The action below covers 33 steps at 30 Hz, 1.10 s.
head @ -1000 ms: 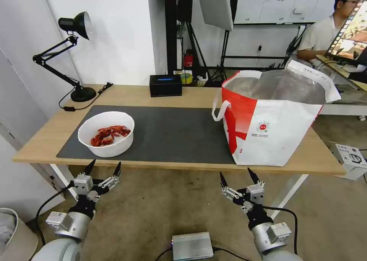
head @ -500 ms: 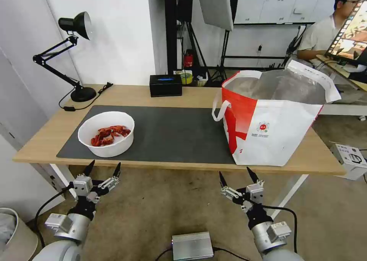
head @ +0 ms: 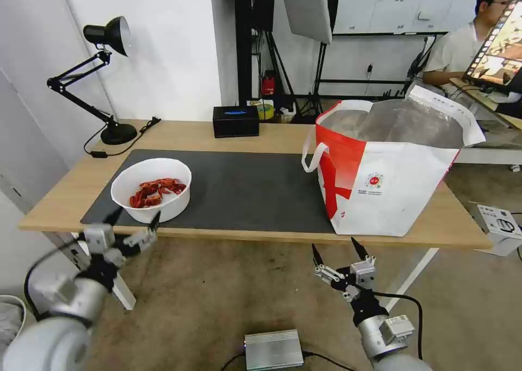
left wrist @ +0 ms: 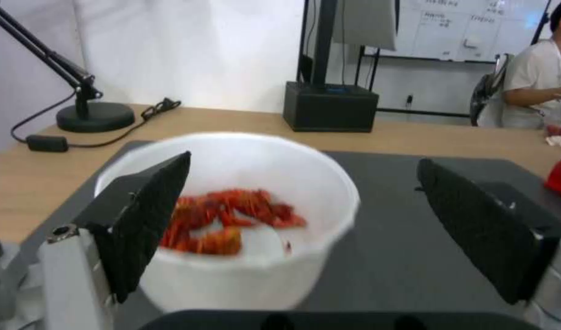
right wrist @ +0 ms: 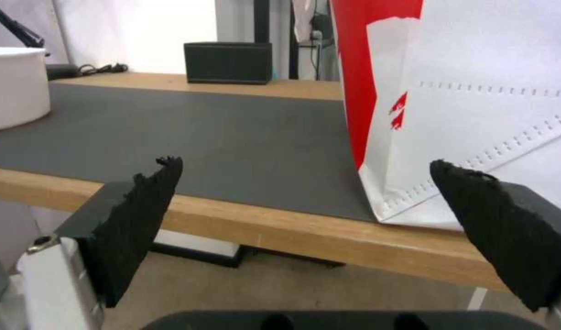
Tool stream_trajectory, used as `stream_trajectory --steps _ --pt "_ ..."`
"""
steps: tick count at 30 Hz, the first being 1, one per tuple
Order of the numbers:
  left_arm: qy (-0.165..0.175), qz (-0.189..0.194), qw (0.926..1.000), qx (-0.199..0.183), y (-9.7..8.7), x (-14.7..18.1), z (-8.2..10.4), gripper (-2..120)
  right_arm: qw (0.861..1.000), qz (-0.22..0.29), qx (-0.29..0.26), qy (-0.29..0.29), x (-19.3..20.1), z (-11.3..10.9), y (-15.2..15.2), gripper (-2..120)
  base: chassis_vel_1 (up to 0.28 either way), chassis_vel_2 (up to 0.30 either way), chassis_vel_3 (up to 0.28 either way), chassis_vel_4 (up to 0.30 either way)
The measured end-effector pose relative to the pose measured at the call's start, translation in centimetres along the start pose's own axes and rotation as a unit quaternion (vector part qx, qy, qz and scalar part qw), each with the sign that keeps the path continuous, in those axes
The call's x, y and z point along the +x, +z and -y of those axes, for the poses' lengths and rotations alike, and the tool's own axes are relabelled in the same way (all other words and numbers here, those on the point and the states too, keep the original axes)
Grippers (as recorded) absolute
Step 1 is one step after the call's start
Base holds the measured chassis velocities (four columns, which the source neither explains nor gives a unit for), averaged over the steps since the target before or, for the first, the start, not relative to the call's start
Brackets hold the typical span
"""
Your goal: Pick up the trash from the table and place it into the takeout bag.
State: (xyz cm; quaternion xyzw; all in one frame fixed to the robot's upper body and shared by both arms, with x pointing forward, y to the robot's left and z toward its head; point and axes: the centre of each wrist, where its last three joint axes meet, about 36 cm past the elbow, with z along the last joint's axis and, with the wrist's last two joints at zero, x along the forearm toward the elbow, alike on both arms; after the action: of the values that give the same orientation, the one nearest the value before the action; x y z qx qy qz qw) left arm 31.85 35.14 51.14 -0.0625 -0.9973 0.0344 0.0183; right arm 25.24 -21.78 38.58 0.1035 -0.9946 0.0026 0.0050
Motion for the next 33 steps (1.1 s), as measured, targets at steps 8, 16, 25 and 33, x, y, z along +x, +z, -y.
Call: stream_trajectory --steps 8,16,25,33 --pt "-0.023 -0.061 0.9978 0.01 -5.0 -4.1 -3.3 100 1.0 0.0 0.0 0.0 0.0 0.0 0.0 100 0.0 0.0 0.0 0.0" --pt "-0.044 -0.168 0.9835 0.049 -9.7 -8.4 -5.7 100 1.0 0.0 0.0 0.0 0.0 0.0 0.0 100 0.0 0.0 0.0 0.0" --pt "-0.039 -0.239 0.9688 0.052 -11.8 -11.7 -7.6 100 1.0 0.0 0.0 0.0 0.0 0.0 0.0 100 0.0 0.0 0.0 0.0" --pt "-0.031 -0.264 0.9623 0.057 -12.2 -14.9 -10.3 100 1.0 0.0 0.0 0.0 0.0 0.0 0.0 100 0.0 0.0 0.0 0.0"
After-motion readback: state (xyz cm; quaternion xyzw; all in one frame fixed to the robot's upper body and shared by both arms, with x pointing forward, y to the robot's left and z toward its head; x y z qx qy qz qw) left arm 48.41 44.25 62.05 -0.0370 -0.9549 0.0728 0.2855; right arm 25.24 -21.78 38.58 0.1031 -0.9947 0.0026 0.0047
